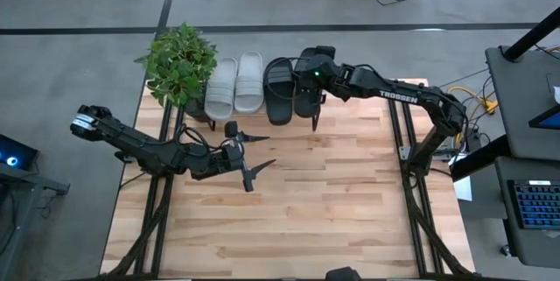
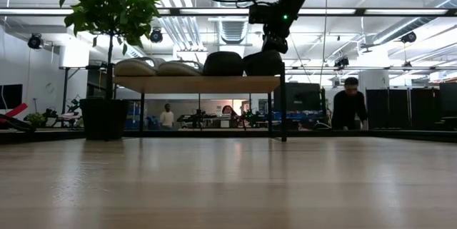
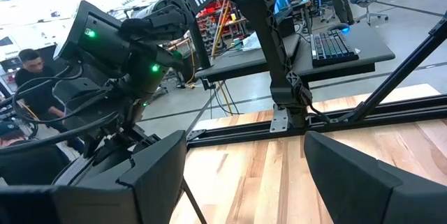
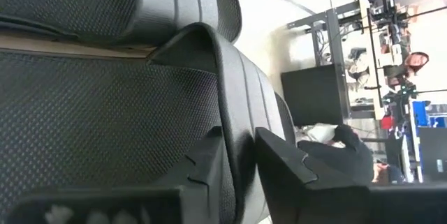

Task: Pick and place slides into the shelf
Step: Put the black slipper on the shelf, then adjust the right gray slipper on the shelf

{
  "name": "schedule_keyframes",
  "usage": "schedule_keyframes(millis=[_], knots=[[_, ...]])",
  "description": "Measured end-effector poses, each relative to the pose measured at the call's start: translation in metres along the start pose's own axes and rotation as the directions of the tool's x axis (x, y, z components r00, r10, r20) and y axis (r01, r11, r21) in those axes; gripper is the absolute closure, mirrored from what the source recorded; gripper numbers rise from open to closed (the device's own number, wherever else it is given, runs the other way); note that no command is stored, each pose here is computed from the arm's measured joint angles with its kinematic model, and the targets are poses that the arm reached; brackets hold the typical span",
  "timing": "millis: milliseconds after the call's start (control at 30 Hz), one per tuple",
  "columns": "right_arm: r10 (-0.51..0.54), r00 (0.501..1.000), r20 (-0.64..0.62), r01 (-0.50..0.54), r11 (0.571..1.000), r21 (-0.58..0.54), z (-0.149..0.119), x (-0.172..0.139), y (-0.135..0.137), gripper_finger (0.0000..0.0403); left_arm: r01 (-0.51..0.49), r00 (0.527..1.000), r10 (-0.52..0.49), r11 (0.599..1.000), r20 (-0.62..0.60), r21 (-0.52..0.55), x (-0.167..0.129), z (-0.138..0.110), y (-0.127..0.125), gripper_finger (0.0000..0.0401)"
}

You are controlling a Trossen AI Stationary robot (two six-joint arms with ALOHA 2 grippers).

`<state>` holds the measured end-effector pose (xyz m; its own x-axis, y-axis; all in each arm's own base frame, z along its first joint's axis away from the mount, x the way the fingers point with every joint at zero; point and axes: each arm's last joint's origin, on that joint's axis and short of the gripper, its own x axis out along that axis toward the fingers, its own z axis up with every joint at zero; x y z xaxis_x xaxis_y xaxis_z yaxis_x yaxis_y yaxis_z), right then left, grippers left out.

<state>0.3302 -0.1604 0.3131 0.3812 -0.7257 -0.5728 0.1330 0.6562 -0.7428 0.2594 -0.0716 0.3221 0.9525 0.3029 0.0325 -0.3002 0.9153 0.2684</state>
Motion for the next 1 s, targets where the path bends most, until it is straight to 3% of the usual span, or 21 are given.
schedule_keyframes(millis=[233,467,567,700,800,1000], knots=[[0.005,1.000,0.011,-0.005,1.000,0.016,-0.001,-0.012,-0.003,0.0279,0.000,1.000,0.000,1.000,0.000,0.000,0.000,0.000,0.000,0.0127],[0.018,0.999,0.045,-0.022,0.997,0.080,-0.003,-0.039,-0.007,0.0257,0.000,1.000,0.000,1.000,0.000,0.004,0.000,0.000,0.000,0.0127],[0.125,0.981,0.150,-0.143,0.983,0.112,-0.001,-0.052,-0.004,0.0260,0.000,1.000,0.000,1.000,0.000,0.006,0.000,0.000,0.000,0.0127],[0.311,0.888,0.340,-0.342,0.939,0.035,0.008,-0.060,0.002,0.0266,-0.001,1.000,0.001,1.000,0.005,0.005,-0.001,0.001,0.001,0.0127],[0.309,0.873,0.378,-0.317,0.948,-0.043,0.016,-0.056,0.008,0.0273,0.005,1.000,-0.004,1.000,0.017,-0.006,-0.005,0.005,0.002,0.0127],[0.266,0.919,0.291,-0.234,0.962,-0.139,0.025,-0.037,0.025,0.0280,0.053,0.997,-0.051,0.998,0.059,-0.031,-0.023,0.018,0.003,0.0127]])
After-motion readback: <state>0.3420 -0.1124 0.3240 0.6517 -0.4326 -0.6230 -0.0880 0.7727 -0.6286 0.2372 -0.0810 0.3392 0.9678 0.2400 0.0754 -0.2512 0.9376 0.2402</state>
